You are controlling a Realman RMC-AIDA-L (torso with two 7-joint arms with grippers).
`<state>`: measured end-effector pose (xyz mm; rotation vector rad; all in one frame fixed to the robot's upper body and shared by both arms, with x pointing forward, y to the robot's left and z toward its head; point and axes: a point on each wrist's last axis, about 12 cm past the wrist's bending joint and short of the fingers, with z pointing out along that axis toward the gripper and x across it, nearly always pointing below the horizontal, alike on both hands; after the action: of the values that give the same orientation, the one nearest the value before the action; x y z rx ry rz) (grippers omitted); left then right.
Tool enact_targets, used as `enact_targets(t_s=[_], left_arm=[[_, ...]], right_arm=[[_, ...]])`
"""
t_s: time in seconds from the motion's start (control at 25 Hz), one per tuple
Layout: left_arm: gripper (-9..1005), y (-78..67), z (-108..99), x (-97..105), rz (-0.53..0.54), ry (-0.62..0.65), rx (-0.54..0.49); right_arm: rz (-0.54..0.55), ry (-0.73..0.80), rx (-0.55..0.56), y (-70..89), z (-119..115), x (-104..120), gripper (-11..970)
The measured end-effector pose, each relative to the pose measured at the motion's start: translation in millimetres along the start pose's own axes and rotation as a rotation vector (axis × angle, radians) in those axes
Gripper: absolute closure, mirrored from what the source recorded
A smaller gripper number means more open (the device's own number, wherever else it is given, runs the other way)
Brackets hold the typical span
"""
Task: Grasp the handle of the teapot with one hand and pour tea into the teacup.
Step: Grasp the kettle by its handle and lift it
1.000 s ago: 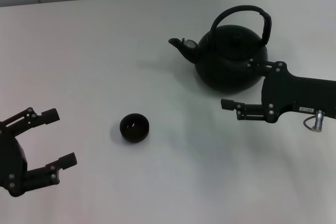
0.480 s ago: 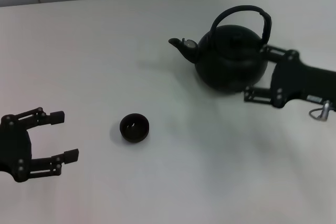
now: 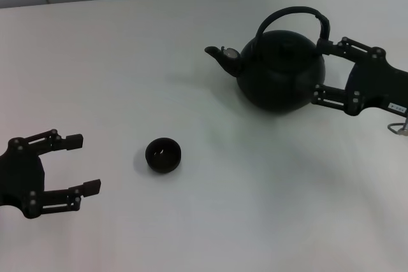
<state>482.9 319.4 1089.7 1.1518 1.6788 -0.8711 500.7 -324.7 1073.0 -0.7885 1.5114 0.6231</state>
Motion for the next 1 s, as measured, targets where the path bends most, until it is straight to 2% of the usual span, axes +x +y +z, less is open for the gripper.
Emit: enact_targets(t_s=[0.16,0.4,0.64,1.0], left_arm=[[149,-1.0,1,0,0.001,-0.002,0.002],[149,-0.5,2,-1,0.006,-0.002,0.003],[149,-0.5,3,-2,0.012,-0.003,0.005],[149,0.0,2,-2,0.009,-0.003,0.002]], right_arm=[[0.014,-0.025,0.066,-4.7,-9,0,174],[0.079,-0.085,0.282,-17.0,-25,8,173],[0.099,-0.049,0.329,-21.9,-19,15,173],[0.109,-0.012,0.336,-23.2,8,24,174]])
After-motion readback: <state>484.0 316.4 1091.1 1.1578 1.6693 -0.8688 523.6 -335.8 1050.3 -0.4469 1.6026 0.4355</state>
